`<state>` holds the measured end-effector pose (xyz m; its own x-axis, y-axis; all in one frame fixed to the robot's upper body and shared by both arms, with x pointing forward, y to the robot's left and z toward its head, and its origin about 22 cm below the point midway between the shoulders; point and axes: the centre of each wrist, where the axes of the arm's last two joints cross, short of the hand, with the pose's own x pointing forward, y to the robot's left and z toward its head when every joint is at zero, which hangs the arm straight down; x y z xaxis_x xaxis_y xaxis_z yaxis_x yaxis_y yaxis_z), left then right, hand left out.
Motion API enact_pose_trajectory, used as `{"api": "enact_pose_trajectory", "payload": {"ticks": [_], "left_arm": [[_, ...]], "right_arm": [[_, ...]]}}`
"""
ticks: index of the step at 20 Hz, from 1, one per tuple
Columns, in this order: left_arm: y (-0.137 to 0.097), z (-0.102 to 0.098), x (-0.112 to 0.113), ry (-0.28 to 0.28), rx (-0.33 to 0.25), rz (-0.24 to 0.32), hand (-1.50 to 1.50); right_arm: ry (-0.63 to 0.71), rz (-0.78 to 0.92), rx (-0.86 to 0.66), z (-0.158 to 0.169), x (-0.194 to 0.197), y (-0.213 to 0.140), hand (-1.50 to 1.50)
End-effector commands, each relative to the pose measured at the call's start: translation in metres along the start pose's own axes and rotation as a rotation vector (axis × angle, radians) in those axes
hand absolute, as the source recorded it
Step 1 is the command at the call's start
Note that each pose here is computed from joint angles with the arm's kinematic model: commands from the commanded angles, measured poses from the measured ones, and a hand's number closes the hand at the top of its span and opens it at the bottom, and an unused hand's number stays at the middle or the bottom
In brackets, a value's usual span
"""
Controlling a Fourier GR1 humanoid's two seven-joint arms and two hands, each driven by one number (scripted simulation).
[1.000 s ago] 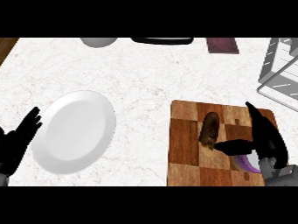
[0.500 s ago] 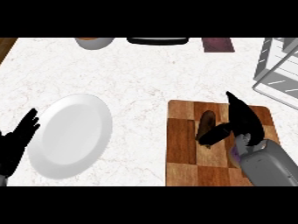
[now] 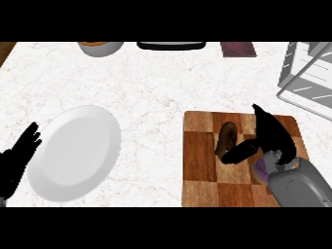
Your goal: Pick the sweet potato from the cutting board and place it in the tiered basket
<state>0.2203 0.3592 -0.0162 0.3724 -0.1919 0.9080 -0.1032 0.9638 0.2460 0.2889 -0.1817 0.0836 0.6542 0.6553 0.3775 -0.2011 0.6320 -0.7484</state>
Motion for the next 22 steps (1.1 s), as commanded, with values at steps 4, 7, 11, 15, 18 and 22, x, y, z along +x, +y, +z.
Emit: {"api": "enact_pose_trajectory", "payload": {"ticks": [4,7,11,15,18,22], "left_arm": [[-0.003,0.006,-0.007,-0.002,-0.026,0.004,0.00],[0.012,-0.001,0.012,-0.010,-0.007,-0.013,0.00],[0.010,0.003,-0.005,0.015,-0.004,-0.002,0.00],[0.007,0.007,-0.005,-0.021,0.002,-0.015,0.00],[-0.001,-0.006,0.007,-0.008,-0.019,-0.009,0.00],[0.012,-0.001,-0.004,-0.006,-0.019,0.007,0.00]], "right_arm": [[0.193,0.002,0.027,0.014,0.010,0.003,-1.50],[0.192,0.002,0.019,0.018,-0.009,0.009,-1.50],[0.182,0.003,0.015,0.008,-0.011,0.016,-1.50],[0.175,0.007,0.032,0.002,0.005,0.018,-1.50],[0.183,-0.006,0.012,-0.008,0.007,0.022,-1.50],[0.170,-0.009,0.007,-0.017,-0.013,0.028,-1.50]]}}
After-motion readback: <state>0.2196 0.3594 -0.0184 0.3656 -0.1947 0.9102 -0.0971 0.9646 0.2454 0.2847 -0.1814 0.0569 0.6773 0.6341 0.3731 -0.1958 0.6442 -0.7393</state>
